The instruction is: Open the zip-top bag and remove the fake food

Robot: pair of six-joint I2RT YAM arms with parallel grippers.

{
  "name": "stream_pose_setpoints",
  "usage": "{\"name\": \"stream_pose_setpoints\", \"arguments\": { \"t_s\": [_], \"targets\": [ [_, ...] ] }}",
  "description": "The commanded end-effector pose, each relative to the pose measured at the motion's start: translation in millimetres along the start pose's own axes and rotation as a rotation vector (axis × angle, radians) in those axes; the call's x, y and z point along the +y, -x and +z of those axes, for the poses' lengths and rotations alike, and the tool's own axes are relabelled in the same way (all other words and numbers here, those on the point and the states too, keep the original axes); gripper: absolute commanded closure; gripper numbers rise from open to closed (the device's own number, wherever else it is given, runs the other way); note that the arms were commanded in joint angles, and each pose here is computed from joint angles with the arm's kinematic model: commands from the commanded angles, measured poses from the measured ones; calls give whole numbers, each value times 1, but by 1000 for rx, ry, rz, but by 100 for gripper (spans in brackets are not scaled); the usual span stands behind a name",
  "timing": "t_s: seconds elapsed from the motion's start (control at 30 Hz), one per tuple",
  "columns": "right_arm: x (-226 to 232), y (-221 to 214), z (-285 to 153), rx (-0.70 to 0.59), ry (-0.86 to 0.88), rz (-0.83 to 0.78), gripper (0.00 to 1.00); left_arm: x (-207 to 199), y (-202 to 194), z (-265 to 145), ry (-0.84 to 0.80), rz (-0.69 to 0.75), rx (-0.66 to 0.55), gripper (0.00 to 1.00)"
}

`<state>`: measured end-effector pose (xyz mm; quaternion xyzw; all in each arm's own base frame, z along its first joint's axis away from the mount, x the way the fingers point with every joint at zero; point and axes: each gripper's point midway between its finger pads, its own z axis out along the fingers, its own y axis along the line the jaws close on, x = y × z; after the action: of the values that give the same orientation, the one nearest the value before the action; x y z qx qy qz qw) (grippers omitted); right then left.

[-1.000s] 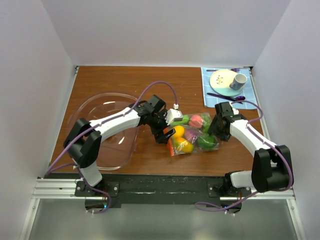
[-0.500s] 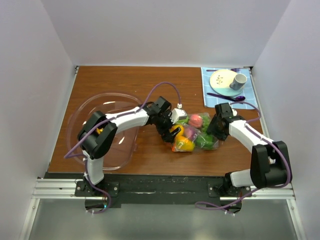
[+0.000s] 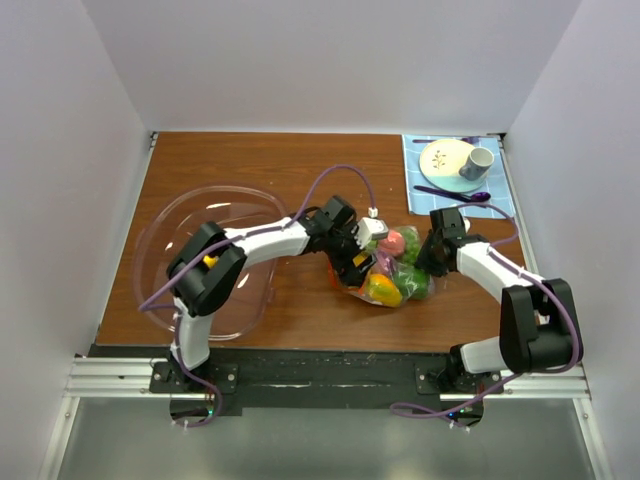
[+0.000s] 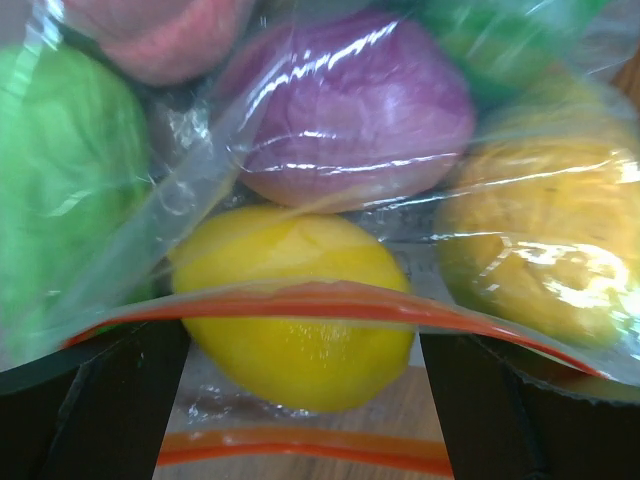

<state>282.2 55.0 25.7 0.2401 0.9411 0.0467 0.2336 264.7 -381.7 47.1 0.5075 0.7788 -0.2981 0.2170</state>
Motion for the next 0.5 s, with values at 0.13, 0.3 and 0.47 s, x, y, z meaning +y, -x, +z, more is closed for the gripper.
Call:
{"name": "stream_pose_setpoints", "arguments": {
  "t_s": [0.13, 0.3, 0.47],
  "targets": [
    [-21, -39, 1, 132, -54, -48, 75, -6, 1, 16, 37, 105, 28, 0],
    [-21, -34, -7, 112, -58, -46, 94, -13, 22, -10, 55, 165, -15, 44],
    [-18, -6, -33, 11, -62, -48, 100, -29, 32, -57, 58, 201, -42, 66]
  ]
}}
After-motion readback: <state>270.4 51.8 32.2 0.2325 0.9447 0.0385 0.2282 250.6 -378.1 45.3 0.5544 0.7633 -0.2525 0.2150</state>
